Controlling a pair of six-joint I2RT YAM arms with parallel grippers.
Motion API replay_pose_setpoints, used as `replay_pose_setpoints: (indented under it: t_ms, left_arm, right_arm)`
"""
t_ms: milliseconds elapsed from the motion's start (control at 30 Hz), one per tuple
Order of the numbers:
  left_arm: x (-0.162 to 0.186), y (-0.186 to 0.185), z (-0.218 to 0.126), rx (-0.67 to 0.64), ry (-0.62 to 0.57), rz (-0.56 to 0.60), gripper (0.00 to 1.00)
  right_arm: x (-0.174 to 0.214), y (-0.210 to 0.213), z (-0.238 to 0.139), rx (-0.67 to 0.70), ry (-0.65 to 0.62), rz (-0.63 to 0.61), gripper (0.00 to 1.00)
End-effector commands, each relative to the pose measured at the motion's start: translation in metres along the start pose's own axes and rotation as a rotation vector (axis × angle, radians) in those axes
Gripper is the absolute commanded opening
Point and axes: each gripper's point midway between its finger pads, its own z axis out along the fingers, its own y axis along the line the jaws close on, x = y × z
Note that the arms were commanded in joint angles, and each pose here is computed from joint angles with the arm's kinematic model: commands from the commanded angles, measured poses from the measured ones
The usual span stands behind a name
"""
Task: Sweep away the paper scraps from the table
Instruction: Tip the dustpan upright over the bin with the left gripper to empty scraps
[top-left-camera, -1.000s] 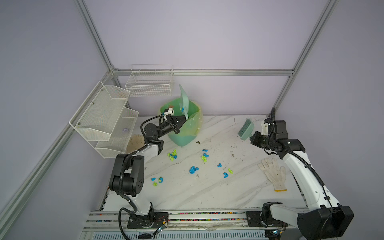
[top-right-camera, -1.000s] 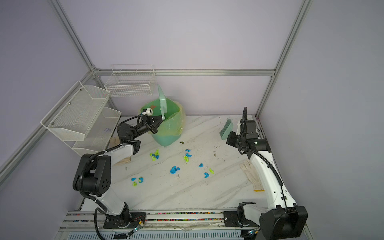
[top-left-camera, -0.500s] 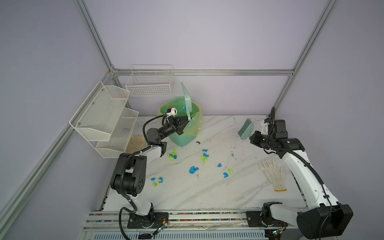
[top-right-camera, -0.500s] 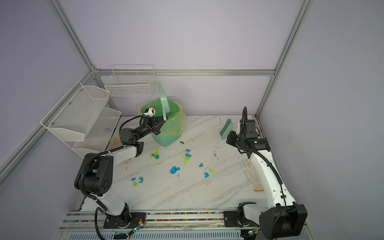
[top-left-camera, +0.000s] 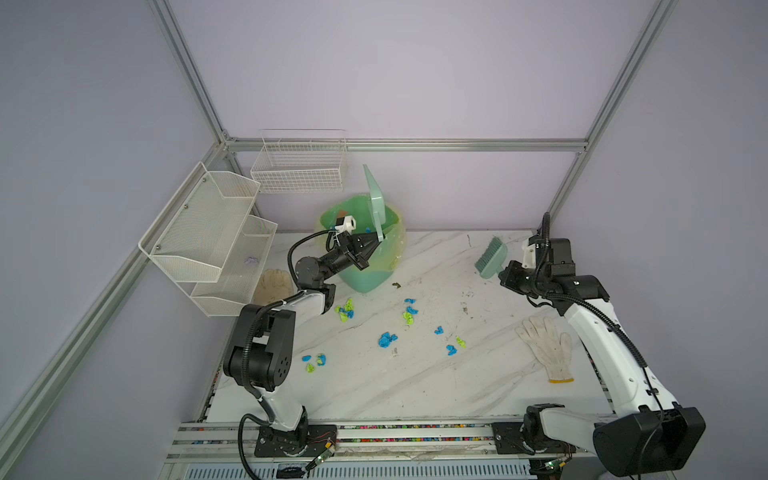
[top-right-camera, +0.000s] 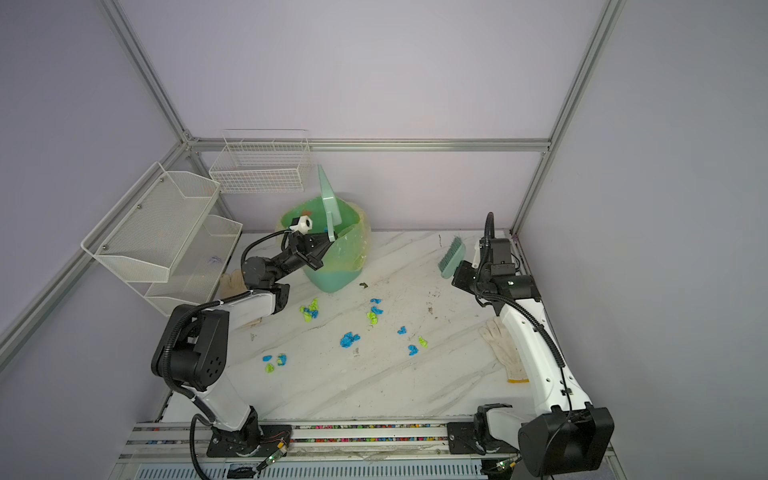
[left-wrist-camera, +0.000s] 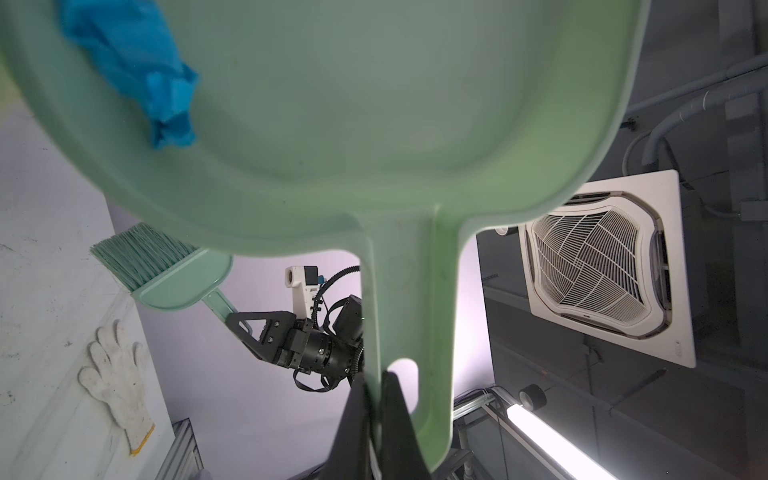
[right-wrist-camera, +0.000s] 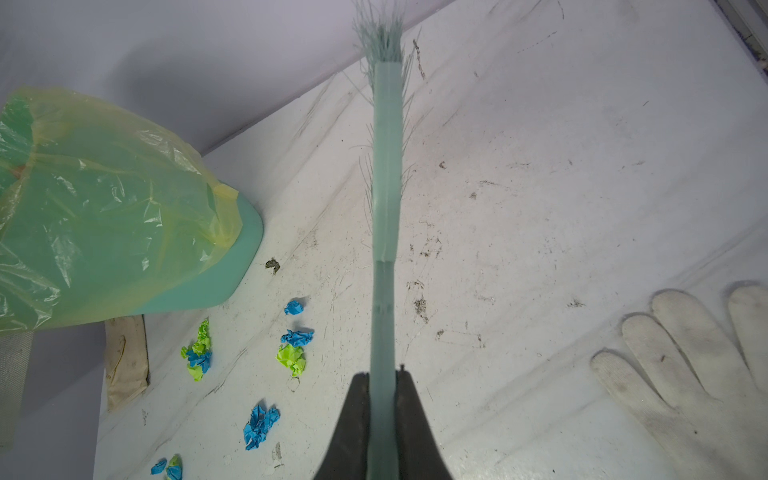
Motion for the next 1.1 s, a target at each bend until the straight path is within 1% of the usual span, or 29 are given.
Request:
replay_pose_setpoints:
  t_ms: [0, 167, 233, 333, 433, 500, 667, 700, 767, 833, 967, 1000, 1033, 1067]
  left_arm:
    - [0.005, -0.036, 0.012, 0.076, 0.056, -0.111, 0.00]
    - [0.016, -0.065, 0.014, 0.105, 0.089, -0.047, 0.00]
    - [0.015, -0.061, 0.009, 0.090, 0.084, -0.046, 0.00]
    - [0.012, -0.046, 0.003, 0.070, 0.059, -0.079, 0.00]
    - [0.019, -0.058, 0.005, 0.073, 0.093, -0.030, 0.00]
    - [0.021, -0.064, 0.007, 0.080, 0.101, -0.016, 0.00]
    - [0.024, -0.064, 0.007, 0.065, 0.115, 0.004, 0.00]
    - [0.025, -0.061, 0.007, 0.045, 0.116, 0.004, 0.00]
    - [0.027, -0.053, 0.006, -0.004, 0.115, 0.018, 0.00]
    - [0.028, -0.043, 0.005, -0.085, 0.106, 0.029, 0.00]
    - [0.028, -0.012, -0.007, -0.381, 0.056, 0.120, 0.00]
    - [0.034, -0.018, -0.011, -0.447, 0.050, 0.186, 0.00]
    - [0.035, -0.013, -0.018, -0.539, 0.041, 0.211, 0.00]
    - [0.037, -0.009, -0.024, -0.605, 0.040, 0.228, 0.00]
  right_arm:
    - [-0.014, 0.009, -0.005, -0.029, -0.041, -0.002, 0.00]
    - [-0.016, 0.008, -0.007, -0.024, -0.049, -0.003, 0.00]
    - [-0.015, 0.009, -0.006, -0.031, -0.045, -0.003, 0.00]
    - [-0.015, 0.010, -0.005, -0.034, -0.045, 0.003, 0.00]
    - [-0.015, 0.009, -0.006, -0.031, -0.048, 0.002, 0.00]
    - [-0.014, 0.009, -0.007, -0.031, -0.049, 0.003, 0.00]
    - [-0.013, 0.011, -0.007, -0.041, -0.040, 0.004, 0.00]
    - [-0.014, 0.011, -0.009, -0.041, -0.043, 0.003, 0.00]
    - [-0.014, 0.012, -0.011, -0.041, -0.042, 0.002, 0.00]
    - [-0.013, 0.012, -0.013, -0.039, -0.039, -0.001, 0.00]
    - [-0.011, 0.013, -0.015, -0.043, -0.027, -0.001, 0.00]
    - [-0.010, 0.013, -0.016, -0.043, -0.024, -0.003, 0.00]
    - [-0.009, 0.012, -0.016, -0.040, -0.017, -0.003, 0.00]
    - [-0.008, 0.012, -0.017, -0.039, -0.012, -0.005, 0.00]
